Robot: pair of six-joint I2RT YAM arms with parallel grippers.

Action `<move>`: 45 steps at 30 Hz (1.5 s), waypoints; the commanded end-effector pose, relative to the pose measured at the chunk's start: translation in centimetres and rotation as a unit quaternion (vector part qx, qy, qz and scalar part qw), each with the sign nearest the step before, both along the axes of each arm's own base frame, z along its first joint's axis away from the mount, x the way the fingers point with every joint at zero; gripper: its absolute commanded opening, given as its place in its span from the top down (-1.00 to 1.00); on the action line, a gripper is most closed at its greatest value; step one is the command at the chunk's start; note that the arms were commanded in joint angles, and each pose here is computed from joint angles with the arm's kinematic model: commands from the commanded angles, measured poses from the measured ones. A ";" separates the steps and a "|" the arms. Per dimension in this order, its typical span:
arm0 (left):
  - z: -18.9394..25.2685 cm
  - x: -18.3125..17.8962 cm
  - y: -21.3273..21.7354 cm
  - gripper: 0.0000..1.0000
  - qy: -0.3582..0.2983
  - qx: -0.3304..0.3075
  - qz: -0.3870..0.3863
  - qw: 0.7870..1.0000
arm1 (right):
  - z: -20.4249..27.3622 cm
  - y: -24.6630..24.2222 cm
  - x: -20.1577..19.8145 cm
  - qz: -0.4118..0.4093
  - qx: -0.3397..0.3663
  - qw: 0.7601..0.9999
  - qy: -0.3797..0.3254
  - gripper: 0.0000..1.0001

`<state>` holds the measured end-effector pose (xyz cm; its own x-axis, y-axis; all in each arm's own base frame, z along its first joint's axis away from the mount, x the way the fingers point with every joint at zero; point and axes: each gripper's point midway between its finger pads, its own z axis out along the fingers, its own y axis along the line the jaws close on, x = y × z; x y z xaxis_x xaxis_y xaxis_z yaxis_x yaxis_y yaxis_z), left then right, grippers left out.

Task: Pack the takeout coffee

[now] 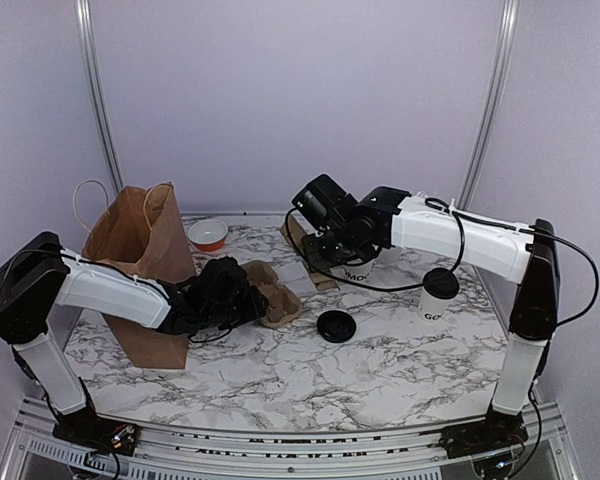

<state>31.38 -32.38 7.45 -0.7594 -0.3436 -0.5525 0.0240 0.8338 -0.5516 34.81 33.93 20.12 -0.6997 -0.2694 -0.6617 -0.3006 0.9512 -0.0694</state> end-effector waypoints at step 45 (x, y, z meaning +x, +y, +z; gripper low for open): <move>2.3 12.1 -9.2 -0.25 -0.031 -0.011 -0.085 0.996 | 4.4 -6.3 -5.6 0.011 -0.004 1.000 -0.022 1.00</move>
<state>46.53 -40.95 7.43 -0.7560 -0.2988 -0.5824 0.1164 0.8142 -0.5688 30.49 28.38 23.91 -0.6649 -0.2798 -0.6926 -0.3217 0.9441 -0.0725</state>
